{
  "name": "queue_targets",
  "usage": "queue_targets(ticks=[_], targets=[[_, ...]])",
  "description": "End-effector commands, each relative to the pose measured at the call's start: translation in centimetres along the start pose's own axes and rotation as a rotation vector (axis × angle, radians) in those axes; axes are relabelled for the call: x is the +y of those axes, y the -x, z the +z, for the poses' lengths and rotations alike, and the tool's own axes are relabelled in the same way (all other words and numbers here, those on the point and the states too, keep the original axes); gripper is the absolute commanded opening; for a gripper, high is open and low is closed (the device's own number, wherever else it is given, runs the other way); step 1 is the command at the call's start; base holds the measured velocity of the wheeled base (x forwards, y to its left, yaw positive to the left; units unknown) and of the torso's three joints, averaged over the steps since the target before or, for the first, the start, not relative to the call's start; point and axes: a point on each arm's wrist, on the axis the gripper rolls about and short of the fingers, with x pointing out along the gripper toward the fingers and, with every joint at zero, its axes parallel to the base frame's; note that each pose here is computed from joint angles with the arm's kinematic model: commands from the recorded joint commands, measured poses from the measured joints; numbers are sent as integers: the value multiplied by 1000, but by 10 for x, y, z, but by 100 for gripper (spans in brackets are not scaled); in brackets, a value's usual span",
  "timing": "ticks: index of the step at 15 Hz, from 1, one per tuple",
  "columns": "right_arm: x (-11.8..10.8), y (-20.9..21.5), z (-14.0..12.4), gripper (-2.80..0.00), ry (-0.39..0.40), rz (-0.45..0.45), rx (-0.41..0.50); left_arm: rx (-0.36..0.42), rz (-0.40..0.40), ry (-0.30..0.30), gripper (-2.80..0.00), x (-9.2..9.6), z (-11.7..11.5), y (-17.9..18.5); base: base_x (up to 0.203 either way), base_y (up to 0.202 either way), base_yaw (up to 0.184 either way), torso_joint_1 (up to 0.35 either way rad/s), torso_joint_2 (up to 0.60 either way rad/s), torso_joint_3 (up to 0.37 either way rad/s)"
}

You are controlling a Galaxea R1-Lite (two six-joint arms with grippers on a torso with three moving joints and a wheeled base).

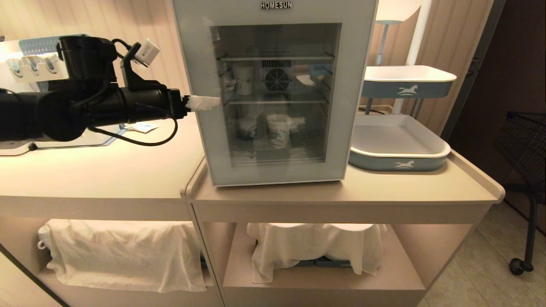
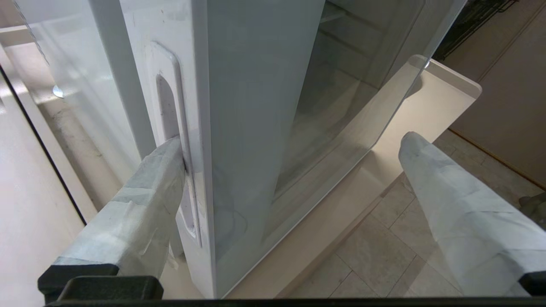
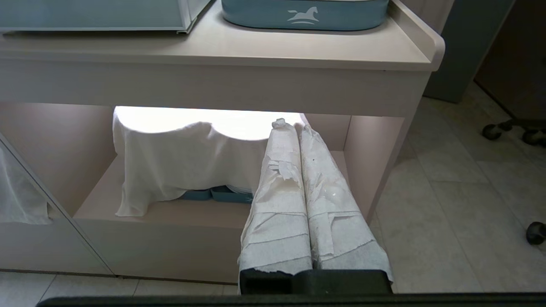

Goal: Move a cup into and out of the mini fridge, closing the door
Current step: Open the freezer door

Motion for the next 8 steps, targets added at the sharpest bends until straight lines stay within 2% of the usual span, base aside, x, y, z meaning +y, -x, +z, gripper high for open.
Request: queue_targets(ticks=[1,8], targets=[[0,0,0,-280,1,1,0,-6,-6,-5,0,-5,3,4,0,0,0,0,0,0],[0,0,0,-280,1,1,0,9,-5,8,0,-19,-1,22,0,0,0,0,0,0]])
